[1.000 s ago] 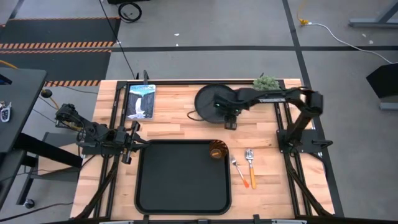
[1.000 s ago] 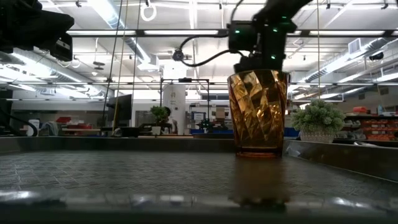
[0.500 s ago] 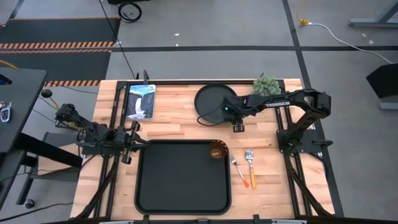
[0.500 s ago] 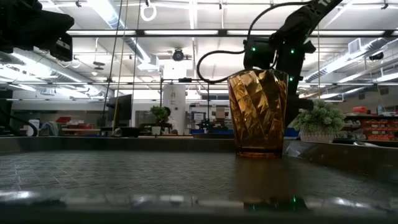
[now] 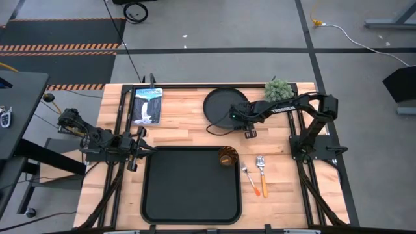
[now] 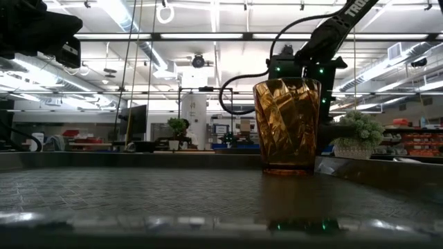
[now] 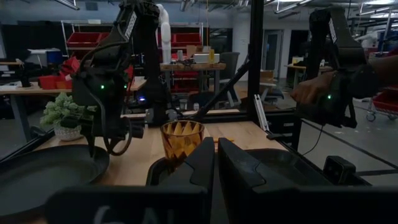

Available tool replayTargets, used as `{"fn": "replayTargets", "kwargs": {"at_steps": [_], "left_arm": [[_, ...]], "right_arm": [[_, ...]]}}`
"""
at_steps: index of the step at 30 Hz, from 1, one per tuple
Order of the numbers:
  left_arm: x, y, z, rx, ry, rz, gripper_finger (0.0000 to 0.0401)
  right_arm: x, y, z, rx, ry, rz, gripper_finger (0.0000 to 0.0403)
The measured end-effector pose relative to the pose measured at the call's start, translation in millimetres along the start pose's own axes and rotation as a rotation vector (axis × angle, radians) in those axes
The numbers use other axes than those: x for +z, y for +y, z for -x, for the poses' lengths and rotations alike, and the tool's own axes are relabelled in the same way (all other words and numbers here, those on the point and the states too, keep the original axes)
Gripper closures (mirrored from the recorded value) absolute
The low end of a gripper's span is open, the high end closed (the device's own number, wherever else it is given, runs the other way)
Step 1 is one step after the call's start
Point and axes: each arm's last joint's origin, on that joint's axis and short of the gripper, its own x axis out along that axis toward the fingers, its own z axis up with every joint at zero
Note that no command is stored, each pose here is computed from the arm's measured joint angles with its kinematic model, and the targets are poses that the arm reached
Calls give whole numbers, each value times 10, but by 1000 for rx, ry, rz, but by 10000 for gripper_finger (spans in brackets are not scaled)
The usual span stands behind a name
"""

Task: Pick and place plate/cup/fork/spoon on tray
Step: Put the black plate on the black tray

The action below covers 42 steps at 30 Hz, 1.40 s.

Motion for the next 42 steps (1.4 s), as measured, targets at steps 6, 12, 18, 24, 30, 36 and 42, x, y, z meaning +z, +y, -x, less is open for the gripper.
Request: {"fn": "replayTargets", "kwargs": {"at_steps": [6,12,18,24,30,36,42], "left_arm": [[0,0,0,0,0,0,371],[1,0,0,0,0,0,371],[1,0,0,0,0,0,371],[1,0,0,0,0,0,372],[-1,0,0,0,0,0,372],[-1,0,0,0,0,0,372],[0,0,0,0,0,0,371]], "right_arm": [[8,-10,15,-1,-2,-2,295],[16,0,18,7,-9,4,356],[72,35,82,11,-11,43,391],[297,-69,402,73,-80,21,389],[540,-161,927,81,-127,-45,390],[840,43,1492,69,-281,-80,390],[1080,527,1988,21,-472,-94,390]]}}
